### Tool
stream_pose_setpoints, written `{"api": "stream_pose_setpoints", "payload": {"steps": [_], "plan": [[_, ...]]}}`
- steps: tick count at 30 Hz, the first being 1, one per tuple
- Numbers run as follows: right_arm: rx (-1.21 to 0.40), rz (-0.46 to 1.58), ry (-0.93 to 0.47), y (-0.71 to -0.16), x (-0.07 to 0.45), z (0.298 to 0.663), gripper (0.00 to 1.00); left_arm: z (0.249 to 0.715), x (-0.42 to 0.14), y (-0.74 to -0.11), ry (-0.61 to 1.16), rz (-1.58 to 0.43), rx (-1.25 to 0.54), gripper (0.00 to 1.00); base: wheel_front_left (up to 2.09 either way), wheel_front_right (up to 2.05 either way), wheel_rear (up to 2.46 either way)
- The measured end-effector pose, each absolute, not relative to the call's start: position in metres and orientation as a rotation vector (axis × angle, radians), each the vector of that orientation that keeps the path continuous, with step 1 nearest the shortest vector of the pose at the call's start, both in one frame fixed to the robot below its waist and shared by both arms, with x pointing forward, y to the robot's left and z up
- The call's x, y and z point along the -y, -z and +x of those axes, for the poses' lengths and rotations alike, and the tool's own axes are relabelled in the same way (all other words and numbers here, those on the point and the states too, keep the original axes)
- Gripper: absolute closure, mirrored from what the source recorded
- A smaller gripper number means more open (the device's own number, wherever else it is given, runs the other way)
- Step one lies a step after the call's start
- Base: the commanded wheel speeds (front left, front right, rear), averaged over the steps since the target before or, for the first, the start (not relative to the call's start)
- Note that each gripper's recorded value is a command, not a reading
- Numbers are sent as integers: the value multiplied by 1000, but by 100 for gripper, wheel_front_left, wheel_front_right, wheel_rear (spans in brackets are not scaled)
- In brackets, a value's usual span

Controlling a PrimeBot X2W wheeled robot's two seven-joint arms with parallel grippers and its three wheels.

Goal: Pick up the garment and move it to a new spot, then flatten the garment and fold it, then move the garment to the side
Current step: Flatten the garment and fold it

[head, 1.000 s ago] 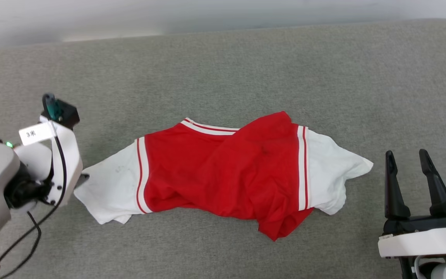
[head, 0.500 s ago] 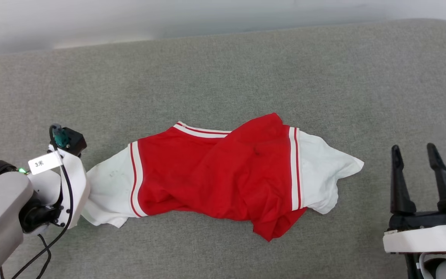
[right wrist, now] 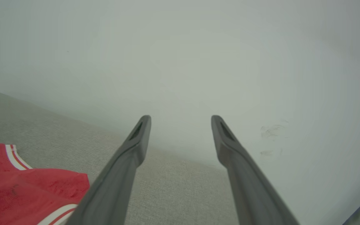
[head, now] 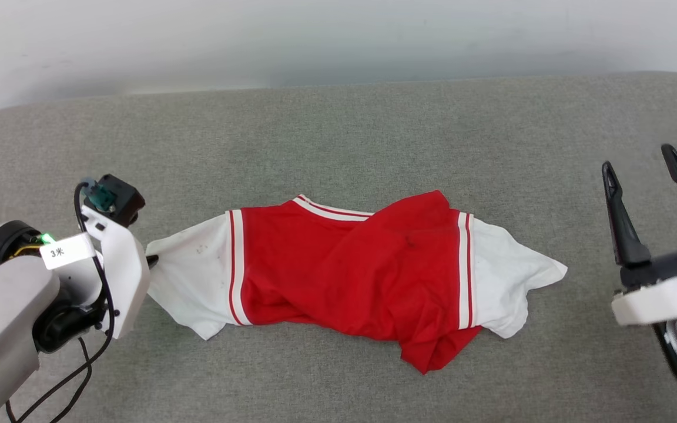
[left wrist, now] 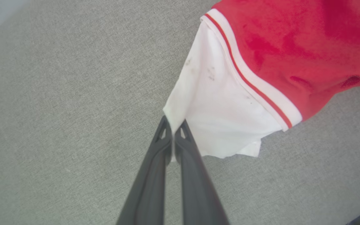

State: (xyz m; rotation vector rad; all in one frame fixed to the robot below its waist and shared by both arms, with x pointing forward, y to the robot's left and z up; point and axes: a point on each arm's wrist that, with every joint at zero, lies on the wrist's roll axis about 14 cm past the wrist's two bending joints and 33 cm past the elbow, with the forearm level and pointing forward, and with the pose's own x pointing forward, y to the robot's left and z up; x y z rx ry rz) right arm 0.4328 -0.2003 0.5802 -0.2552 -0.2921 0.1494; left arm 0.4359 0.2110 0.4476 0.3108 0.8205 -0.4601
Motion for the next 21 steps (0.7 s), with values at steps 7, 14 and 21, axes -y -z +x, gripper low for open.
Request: {"api": "stream_pose_setpoints", "payload": {"steps": [7, 14, 21], "plan": [[32, -330, -283, -567, 197, 472, 0, 432, -206, -453, 468, 314, -788, 100, 0, 0, 0], [-519, -381, -424, -499, 195, 466, 0, 437, -202, -453, 472, 312, -767, 100, 0, 0, 0], [-900, -413, -525, -445, 187, 446, 0, 450, -201, -451, 474, 313, -749, 100, 0, 0, 0]]}}
